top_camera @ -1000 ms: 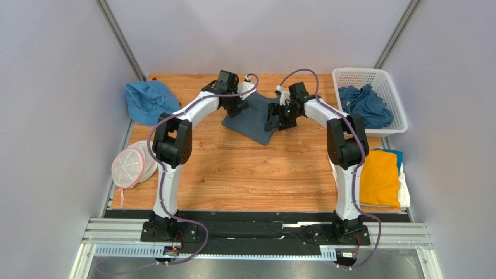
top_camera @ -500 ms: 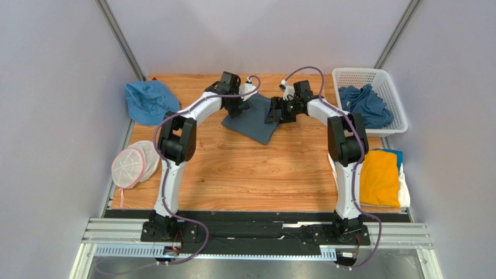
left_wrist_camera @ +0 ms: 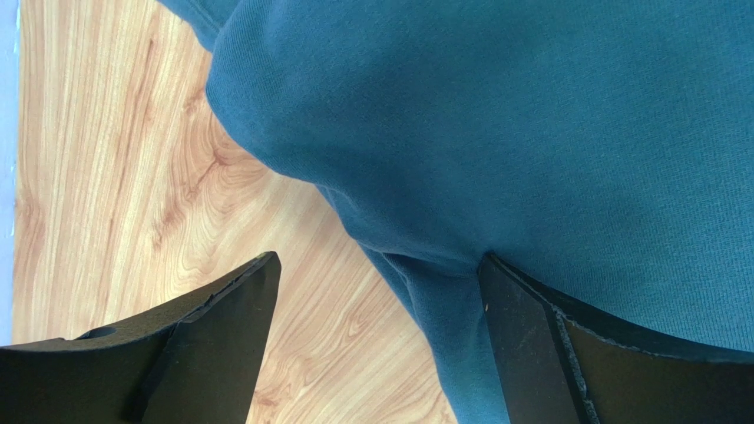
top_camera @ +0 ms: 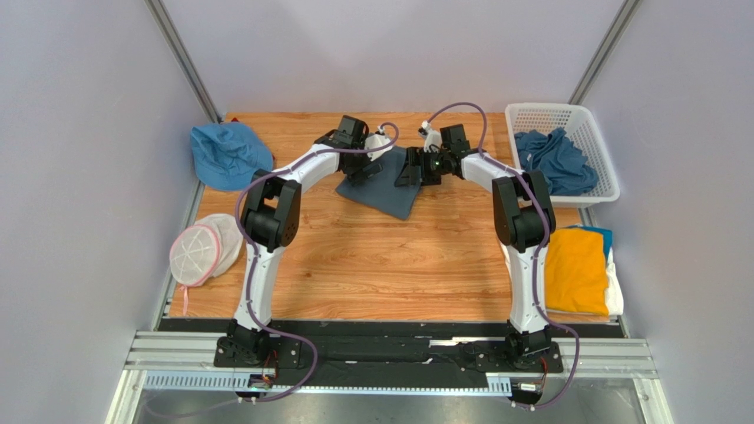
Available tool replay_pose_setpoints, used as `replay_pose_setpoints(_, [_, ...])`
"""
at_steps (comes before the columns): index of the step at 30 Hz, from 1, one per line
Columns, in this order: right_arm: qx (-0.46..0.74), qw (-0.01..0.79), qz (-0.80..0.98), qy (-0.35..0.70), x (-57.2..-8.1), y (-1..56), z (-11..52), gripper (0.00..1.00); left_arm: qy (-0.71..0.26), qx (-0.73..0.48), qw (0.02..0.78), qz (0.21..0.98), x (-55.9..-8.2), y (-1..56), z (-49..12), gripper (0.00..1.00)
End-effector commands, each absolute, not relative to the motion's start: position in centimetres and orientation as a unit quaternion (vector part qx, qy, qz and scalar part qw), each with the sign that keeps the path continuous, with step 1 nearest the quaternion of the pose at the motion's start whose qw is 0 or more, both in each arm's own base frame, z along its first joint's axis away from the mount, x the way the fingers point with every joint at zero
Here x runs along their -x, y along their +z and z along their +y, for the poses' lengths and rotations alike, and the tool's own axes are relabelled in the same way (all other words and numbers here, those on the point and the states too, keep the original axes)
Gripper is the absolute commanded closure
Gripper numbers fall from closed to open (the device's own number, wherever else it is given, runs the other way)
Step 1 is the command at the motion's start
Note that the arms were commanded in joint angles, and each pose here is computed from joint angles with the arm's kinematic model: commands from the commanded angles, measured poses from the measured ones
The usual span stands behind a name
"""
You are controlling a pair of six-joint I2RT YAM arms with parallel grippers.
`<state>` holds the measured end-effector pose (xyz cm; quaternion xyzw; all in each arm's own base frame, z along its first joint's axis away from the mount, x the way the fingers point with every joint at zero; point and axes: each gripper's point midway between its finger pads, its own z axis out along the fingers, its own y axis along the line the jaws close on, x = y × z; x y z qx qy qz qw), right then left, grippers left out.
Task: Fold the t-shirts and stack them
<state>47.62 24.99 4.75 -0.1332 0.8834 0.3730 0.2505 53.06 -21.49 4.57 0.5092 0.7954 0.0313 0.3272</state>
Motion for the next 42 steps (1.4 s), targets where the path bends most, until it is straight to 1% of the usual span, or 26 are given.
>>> replay_pose_setpoints(1, [0.138,0.221,0.888,0.378,-46.4,2.5,26.6,0.21,0.025,-0.524,0.307,0.794,-51.0,4.4,-22.3,0.08])
replay_pose_setpoints(3, [0.138,0.219,0.889,0.377,-46.4,2.4,26.6,0.28,0.025,-0.518,0.310,0.797,-51.0,4.7,-22.3,0.08])
replay_pose_setpoints(4, [0.137,0.215,0.891,0.377,-46.3,2.2,26.6,0.38,0.025,-0.518,0.309,0.797,-50.8,4.7,-22.2,0.08])
replay_pose_setpoints(6, [0.138,0.214,0.893,0.372,-46.3,2.1,26.4,0.53,0.023,-0.516,0.311,0.798,-50.7,5.1,-22.2,0.09])
replay_pose_setpoints(7, [0.141,0.210,0.895,0.368,-46.0,2.0,26.3,0.70,0.023,-0.516,0.312,0.798,-50.7,5.2,-22.2,0.08])
replay_pose_setpoints(8, [0.142,0.211,0.895,0.366,-46.0,2.1,26.2,0.79,0.026,-0.515,0.313,0.797,-50.7,5.5,-22.1,0.09])
replay_pose_setpoints(9, [0.143,0.206,0.898,0.363,-45.8,2.1,26.0,0.93,0.029,-0.516,0.314,0.796,-50.7,5.6,-22.0,0.09])
replay_pose_setpoints(10, [0.145,0.207,0.899,0.357,-45.7,2.1,25.8,0.98,0.030,-0.516,0.312,0.797,-50.6,5.6,-21.9,0.09])
replay_pose_setpoints(11, [0.149,0.213,0.899,0.352,-45.7,2.8,25.6,1.00,0.037,-0.516,0.315,0.795,-50.7,6.0,-21.6,0.09])
replay_pose_setpoints(14, [0.161,0.224,0.904,0.325,-45.6,4.1,24.4,1.00,0.039,-0.515,0.326,0.792,-50.6,7.3,-21.6,0.09])
replay_pose_setpoints(15, [0.161,0.209,0.912,0.313,-44.9,4.2,23.8,1.00,0.040,-0.514,0.329,0.791,-50.6,7.7,-21.5,0.09])
replay_pose_setpoints(16, [0.167,0.213,0.916,0.297,-45.0,4.9,23.3,1.00,0.042,-0.514,0.336,0.788,-50.6,8.7,-21.4,0.09])
replay_pose_setpoints(17, [0.183,0.220,0.915,0.286,-45.0,5.9,22.8,1.00,0.057,-0.508,0.341,0.789,-50.8,9.4,-21.0,0.09])
replay_pose_setpoints(18, [0.178,0.195,0.924,0.276,-43.8,6.1,22.1,1.00,0.060,-0.507,0.344,0.788,-50.8,9.9,-20.9,0.09])
replay_pose_setpoints(20, [0.196,0.200,0.927,0.248,-43.3,7.6,20.7,1.00,0.074,-0.505,0.357,0.783,-50.9,11.5,-20.5,0.09])
replay_pose_setpoints(21, [0.206,0.184,0.932,0.235,-42.1,7.9,19.7,1.00,0.079,-0.504,0.360,0.781,-51.0,12.1,-20.2,0.09])
replay_pose_setpoints(23, [0.216,0.188,0.937,0.200,-41.1,9.5,17.9,1.00,0.092,-0.500,0.370,0.777,-51.1,13.6,-19.7,0.09])
replay_pose_setpoints(24, [0.224,0.177,0.940,0.185,-40.1,9.8,16.8,1.00,0.096,-0.499,0.372,0.777,-51.0,14.2,-19.4,0.09])
replay_pose_setpoints(26, [0.229,0.189,0.943,0.150,-39.1,11.8,14.8,1.00,0.109,-0.495,0.381,0.774,-51.1,15.6,-18.8,0.09])
replay_pose_setpoints(27, [0.232,0.175,0.947,0.137,-38.0,11.7,13.6,1.00,0.110,-0.494,0.382,0.774,-51.0,16.0,-18.5,0.09])
replay_pose_setpoints(28, [0.234,0.187,0.946,0.121,-37.5,13.1,12.7,1.00,0.113,-0.492,0.387,0.772,-50.9,16.8,-18.3,0.09])
replay_pose_setpoints(30, [0.227,0.175,0.953,0.100,-36.2,13.8,10.7,1.00,0.117,-0.488,0.390,0.772,-50.7,17.5,-18.0,0.09])
replay_pose_setpoints(31, [0.227,0.187,0.952,0.092,-35.8,15.0,9.8,1.00,0.118,-0.486,0.392,0.772,-50.6,17.9,-17.9,0.09])
replay_pose_setpoints(37, [0.213,0.172,0.960,0.067,-31.7,18.4,5.6,1.00,0.124,-0.487,0.389,0.772,-49.7,18.1,-17.2,0.09])
replay_pose_setpoints(42, [0.213,0.151,0.964,0.043,-28.0,19.5,2.4,1.00,0.130,-0.493,0.380,0.772,-49.2,17.4,-16.7,0.09])
